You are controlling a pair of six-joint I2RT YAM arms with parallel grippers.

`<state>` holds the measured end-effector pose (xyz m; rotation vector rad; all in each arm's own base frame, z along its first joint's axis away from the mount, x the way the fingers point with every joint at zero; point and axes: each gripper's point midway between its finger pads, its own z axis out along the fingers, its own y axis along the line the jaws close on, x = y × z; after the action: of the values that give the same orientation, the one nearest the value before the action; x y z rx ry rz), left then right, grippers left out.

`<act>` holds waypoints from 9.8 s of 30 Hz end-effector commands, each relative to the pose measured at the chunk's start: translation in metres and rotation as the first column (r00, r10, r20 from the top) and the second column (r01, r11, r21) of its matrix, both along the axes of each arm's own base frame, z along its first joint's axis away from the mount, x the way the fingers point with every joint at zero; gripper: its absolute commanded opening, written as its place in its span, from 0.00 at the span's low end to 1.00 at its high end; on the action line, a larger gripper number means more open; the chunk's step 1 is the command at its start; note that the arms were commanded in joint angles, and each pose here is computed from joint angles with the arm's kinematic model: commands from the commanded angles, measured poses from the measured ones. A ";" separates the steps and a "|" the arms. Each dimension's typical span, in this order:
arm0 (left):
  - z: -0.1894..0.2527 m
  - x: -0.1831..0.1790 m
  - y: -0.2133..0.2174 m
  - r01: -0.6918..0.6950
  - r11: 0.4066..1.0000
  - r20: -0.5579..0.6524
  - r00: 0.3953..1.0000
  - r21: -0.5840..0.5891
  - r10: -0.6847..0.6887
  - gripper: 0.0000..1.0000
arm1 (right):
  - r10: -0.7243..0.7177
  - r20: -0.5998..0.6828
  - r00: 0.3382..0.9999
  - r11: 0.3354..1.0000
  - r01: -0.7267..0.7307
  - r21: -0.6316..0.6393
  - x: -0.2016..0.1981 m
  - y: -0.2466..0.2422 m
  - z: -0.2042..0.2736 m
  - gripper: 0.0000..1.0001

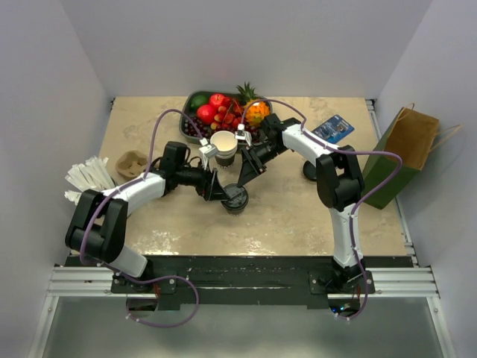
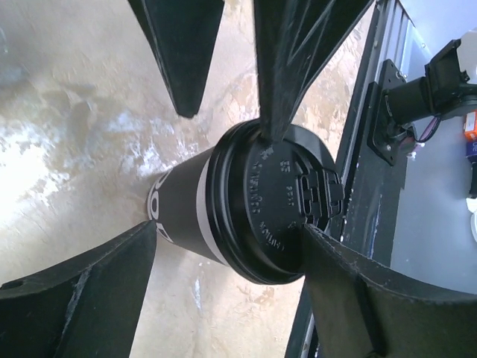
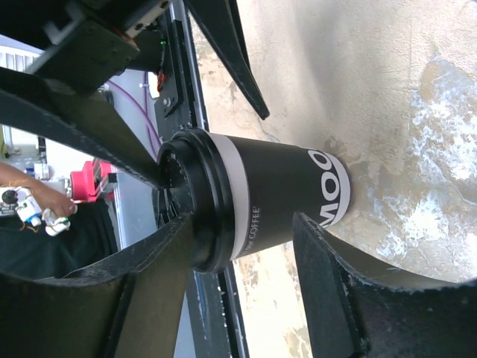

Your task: Pack the takeout coffee

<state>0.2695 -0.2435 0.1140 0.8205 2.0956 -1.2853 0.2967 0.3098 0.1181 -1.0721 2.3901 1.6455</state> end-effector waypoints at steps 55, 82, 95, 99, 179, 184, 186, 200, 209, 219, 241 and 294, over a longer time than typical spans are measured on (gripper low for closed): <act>-0.031 0.000 0.014 -0.137 0.991 -0.131 0.982 0.007 0.137 0.70 | 0.082 -0.052 0.995 0.996 -0.080 0.037 -0.043 -0.023 0.008 0.56; -0.055 0.013 0.017 -0.183 0.982 -0.188 0.964 0.051 0.190 0.69 | -0.029 -0.140 0.990 0.993 0.012 -0.119 -0.031 -0.030 -0.050 0.46; -0.010 0.012 0.003 -0.092 0.987 -0.120 0.990 -0.133 0.076 0.76 | -0.040 -0.124 0.991 0.995 0.028 -0.100 -0.029 -0.028 -0.042 0.45; 0.014 0.016 -0.001 -0.092 0.972 -0.134 0.989 -0.214 0.064 0.77 | -0.037 -0.120 0.992 0.996 0.027 -0.084 -0.026 -0.025 -0.037 0.46; 0.023 0.061 0.035 -0.176 0.984 0.053 0.983 -0.035 0.178 1.00 | -0.107 0.243 0.964 0.994 0.107 0.012 0.039 -0.032 0.040 0.88; 0.065 0.076 0.037 -0.126 0.992 0.216 0.968 -0.026 0.129 1.00 | -0.168 0.405 0.899 0.983 0.181 0.007 0.067 -0.051 0.074 0.99; 0.073 0.077 0.038 -0.108 0.994 0.240 0.965 -0.004 0.106 0.99 | -0.215 0.523 0.825 0.967 0.254 -0.002 0.083 -0.067 0.096 0.99; 0.121 0.105 0.127 -0.314 0.843 0.528 0.848 0.437 0.042 0.92 | -0.380 0.849 0.367 0.722 0.691 0.024 0.105 -0.163 0.198 0.99; 0.140 0.129 0.109 -0.368 0.883 0.560 0.814 0.290 0.155 0.90 | -0.290 0.956 -0.052 0.229 0.966 0.122 0.094 -0.334 0.305 0.90; 0.145 0.080 0.061 -0.050 0.993 0.497 0.868 0.108 -0.011 0.91 | -0.436 0.877 0.202 0.561 0.823 0.090 0.071 -0.293 0.272 0.79; 0.180 0.056 0.131 -0.422 0.886 0.513 0.813 0.192 0.276 0.92 | 0.309 0.773 0.553 0.947 -0.109 -0.301 -0.012 -0.046 -0.035 0.93; 0.235 0.077 0.212 -0.696 0.697 0.581 0.643 0.171 0.500 0.93 | 0.059 0.785 0.616 0.905 -0.364 0.218 -0.092 0.262 -0.050 0.90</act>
<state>0.3460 -0.0413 0.3334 0.4196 1.9640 -0.3152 0.1969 0.5377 0.0293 -1.7098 1.5014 1.1732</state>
